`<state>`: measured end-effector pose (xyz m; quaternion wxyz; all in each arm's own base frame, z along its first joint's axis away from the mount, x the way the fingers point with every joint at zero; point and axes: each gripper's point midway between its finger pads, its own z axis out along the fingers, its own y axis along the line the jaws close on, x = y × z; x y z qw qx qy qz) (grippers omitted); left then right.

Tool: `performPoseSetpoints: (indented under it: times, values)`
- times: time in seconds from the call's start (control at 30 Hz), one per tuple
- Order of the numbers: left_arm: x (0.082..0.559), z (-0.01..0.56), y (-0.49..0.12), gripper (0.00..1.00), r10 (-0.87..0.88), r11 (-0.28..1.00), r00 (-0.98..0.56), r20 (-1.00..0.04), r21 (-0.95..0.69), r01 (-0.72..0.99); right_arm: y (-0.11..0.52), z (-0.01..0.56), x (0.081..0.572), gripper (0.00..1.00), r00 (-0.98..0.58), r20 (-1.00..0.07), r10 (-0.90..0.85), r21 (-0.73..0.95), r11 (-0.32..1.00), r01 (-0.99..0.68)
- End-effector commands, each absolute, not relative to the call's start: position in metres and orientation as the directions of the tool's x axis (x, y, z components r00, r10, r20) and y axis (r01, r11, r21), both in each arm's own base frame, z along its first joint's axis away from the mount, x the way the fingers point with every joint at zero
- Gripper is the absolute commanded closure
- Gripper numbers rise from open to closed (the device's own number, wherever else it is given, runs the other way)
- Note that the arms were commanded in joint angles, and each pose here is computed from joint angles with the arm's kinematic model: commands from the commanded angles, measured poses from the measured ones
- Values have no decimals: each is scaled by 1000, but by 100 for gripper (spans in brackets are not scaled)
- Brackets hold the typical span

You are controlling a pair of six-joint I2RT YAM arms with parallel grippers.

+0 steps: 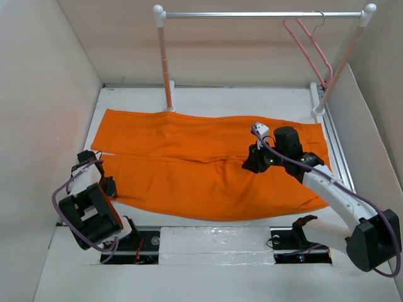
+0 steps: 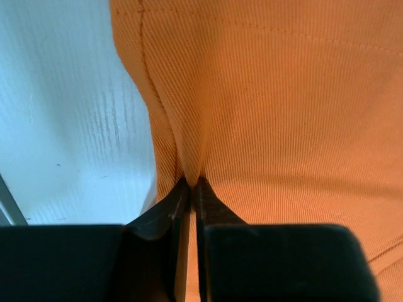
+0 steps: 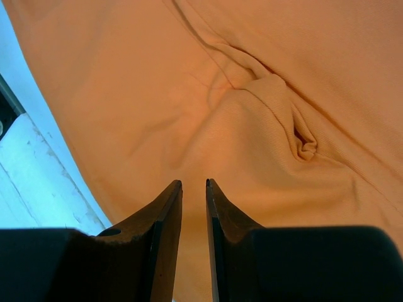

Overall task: Place the trousers on the hanger
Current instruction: Flatten out the trousers at the center of the board, then fold the trousers at the center of the board.

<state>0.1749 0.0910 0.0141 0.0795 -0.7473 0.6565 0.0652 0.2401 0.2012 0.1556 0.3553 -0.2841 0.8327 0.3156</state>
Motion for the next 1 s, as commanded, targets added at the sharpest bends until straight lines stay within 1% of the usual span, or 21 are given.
performPoseSetpoints:
  times: [0.0, 0.03, 0.07, 0.1, 0.2, 0.23, 0.3, 0.33, 0.37, 0.43, 0.47, 0.57, 0.63, 0.73, 0.8, 0.87, 0.97]
  values:
    - [174, 10, 97, 100, -963, -116, 126, -238, -57, -992, 199, 161, 246, 72, -587, -779, -218, 337, 645, -686]
    - [178, 16, 101, 100, -960, -106, 121, -250, -72, -992, 195, 159, 247, 72, -595, -775, -212, 337, 657, -674]
    - [178, 28, 106, 100, -952, -91, 111, -284, -84, -992, 187, 155, 248, 72, -619, -756, -211, 335, 688, -644]
    - [174, 28, 105, 100, -955, -71, 86, -283, -63, -995, 184, 153, 248, 72, -631, -746, -214, 333, 700, -631]
    - [182, 66, 113, 100, -929, 0, 67, -363, -180, -984, 157, 144, 252, 69, -686, -701, -192, 310, 784, -537]
    - [188, 76, 114, 100, -923, 46, 40, -382, -214, -976, 142, 138, 253, 65, -740, -660, -130, 343, 824, -451]
    - [194, 90, 106, 100, -914, 115, -13, -405, -229, -967, 123, 127, 252, 61, -785, -615, -72, 368, 854, -367]
    - [204, 94, 96, 100, -904, 198, -85, -418, -234, -952, 112, 122, 250, 58, -808, -588, -29, 388, 867, -314]
    - [206, 97, 92, 100, -900, 226, -108, -421, -241, -944, 91, 117, 254, 57, -820, -570, 45, 398, 888, -228]
    - [215, 105, 85, 100, -886, 292, -145, -441, -287, -912, 76, 105, 248, 55, -845, -524, 111, 406, 904, -133]
    - [221, 110, 82, 100, -878, 335, -171, -447, -317, -887, 64, 102, 249, 55, -844, -505, 178, 420, 905, -60]
    - [225, 120, 74, 100, -854, 419, -241, -461, -335, -844, 40, 96, 245, 56, -836, -472, 281, 416, 907, 70]
    - [229, 126, 65, 100, -837, 474, -286, -467, -357, -805, 16, 94, 240, 58, -810, -440, 387, 405, 891, 205]
    - [238, 134, 36, 100, -811, 558, -364, -458, -419, -716, -16, 91, 238, 59, -746, -430, 509, 391, 849, 354]
    - [242, 140, 25, 100, -793, 597, -404, -457, -449, -665, -42, 85, 232, 60, -714, -421, 560, 335, 827, 452]
    - [248, 149, 17, 100, -779, 623, -423, -463, -489, -611, -84, 80, 217, 60, -659, -415, 627, 249, 775, 581]
    - [255, 161, -3, 100, -735, 678, -476, -483, -512, -528, -119, 83, 203, 60, -582, -416, 699, 199, 695, 691]
